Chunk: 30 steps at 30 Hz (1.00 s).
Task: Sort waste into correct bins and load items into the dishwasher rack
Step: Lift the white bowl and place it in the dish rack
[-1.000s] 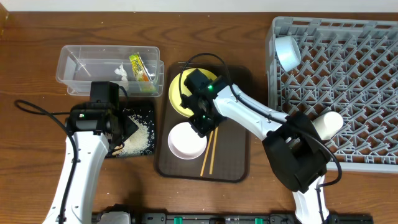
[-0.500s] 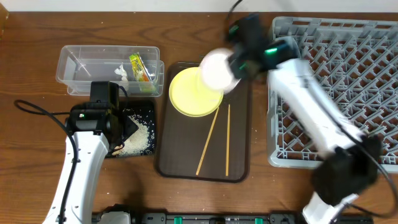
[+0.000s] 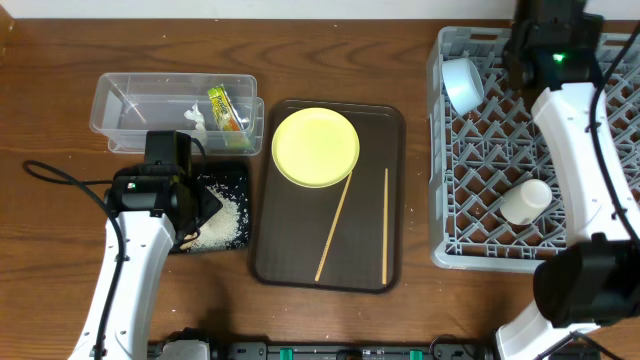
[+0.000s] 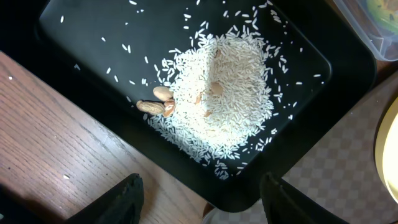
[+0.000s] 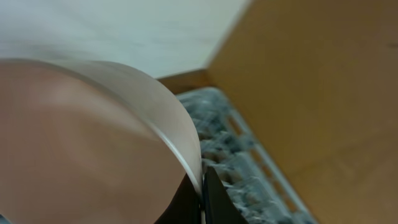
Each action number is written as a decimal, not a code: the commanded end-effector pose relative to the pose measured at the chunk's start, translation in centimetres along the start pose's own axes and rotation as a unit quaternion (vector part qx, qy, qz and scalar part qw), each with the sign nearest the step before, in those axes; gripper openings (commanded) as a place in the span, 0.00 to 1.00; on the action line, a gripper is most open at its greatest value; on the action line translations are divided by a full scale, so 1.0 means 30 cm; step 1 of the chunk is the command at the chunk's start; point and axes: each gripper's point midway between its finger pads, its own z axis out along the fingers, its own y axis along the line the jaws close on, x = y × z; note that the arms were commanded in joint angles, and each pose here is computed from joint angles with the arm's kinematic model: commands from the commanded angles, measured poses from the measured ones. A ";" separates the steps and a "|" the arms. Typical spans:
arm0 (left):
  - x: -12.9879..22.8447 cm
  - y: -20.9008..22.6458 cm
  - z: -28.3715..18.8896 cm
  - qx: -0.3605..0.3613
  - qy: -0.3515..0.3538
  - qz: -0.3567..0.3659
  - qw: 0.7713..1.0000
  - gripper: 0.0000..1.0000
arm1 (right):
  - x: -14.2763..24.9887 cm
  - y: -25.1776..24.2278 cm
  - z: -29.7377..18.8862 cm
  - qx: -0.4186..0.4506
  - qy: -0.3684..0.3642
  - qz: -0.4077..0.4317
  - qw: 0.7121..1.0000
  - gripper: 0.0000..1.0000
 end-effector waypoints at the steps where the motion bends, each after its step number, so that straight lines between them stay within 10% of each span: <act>1: 0.000 0.011 0.006 -0.008 0.001 -0.006 1.000 0.63 | 0.052 -0.069 0.086 0.086 0.020 -0.004 0.996 0.01; 30: -0.004 0.007 0.006 -0.006 -0.001 -0.007 1.000 0.63 | 0.493 0.133 0.269 0.058 0.190 -0.107 0.974 0.01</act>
